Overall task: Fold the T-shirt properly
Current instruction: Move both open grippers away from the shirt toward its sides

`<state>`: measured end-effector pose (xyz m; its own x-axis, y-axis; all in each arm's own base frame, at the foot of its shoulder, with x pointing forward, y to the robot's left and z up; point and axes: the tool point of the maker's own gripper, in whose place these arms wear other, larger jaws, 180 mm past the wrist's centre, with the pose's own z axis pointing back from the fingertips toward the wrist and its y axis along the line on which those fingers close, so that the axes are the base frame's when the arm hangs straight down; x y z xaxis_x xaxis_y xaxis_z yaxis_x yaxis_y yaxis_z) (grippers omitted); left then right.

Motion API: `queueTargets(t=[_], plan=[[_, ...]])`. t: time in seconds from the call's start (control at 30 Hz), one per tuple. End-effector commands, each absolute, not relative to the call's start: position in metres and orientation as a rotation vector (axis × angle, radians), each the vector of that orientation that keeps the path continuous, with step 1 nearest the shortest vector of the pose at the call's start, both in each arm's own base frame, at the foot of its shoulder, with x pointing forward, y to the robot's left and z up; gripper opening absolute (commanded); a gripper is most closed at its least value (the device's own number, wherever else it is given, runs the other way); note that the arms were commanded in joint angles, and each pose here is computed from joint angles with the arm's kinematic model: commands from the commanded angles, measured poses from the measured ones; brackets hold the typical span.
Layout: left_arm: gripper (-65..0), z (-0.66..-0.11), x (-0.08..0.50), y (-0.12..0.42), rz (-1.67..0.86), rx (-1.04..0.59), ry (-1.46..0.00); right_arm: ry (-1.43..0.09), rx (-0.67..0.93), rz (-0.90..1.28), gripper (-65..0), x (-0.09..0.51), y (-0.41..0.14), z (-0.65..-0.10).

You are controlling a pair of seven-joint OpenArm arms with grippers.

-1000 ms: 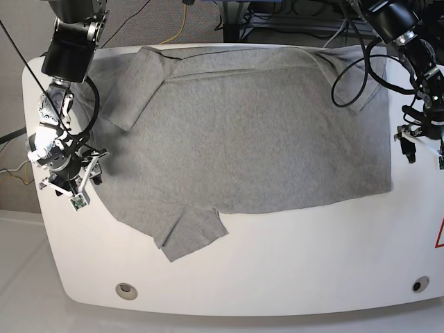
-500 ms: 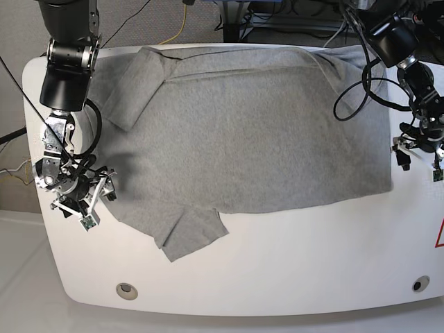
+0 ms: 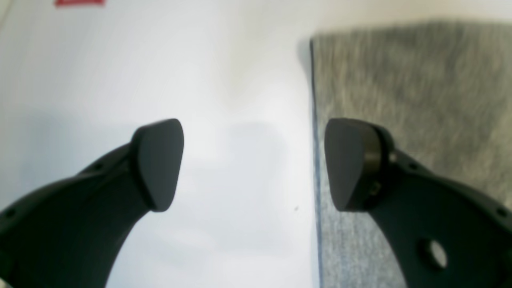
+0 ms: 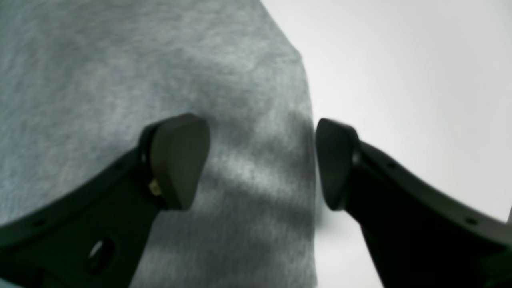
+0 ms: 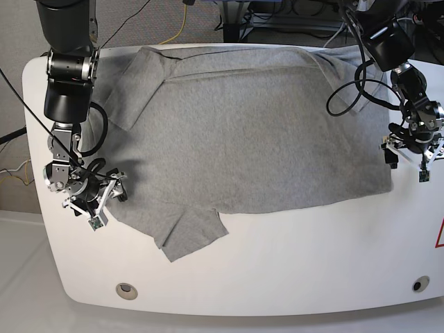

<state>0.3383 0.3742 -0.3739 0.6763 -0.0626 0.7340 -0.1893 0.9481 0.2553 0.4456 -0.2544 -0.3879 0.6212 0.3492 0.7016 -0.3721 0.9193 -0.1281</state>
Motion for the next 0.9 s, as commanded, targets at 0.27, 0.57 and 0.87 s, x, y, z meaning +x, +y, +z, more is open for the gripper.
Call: queueTargets(t=[0.27, 0.57, 0.87], plan=[[-12.8, -0.351, 0.351, 0.382, 0.073, 0.352, -0.899, -0.914, 0.097, 0.321, -21.2, 0.472, -0.262, -0.374], [-12.8, -0.352, 0.349, 0.382, 0.072, 0.352, -0.894, -0.956, 0.141, 0.272, -21.0, 0.476, -0.261, -0.379], [-12.8, -0.353, 0.349, 0.381, 0.068, 0.351, -0.894, -1.002, 0.16, 0.246, -20.9, 0.478, -0.262, -0.379]])
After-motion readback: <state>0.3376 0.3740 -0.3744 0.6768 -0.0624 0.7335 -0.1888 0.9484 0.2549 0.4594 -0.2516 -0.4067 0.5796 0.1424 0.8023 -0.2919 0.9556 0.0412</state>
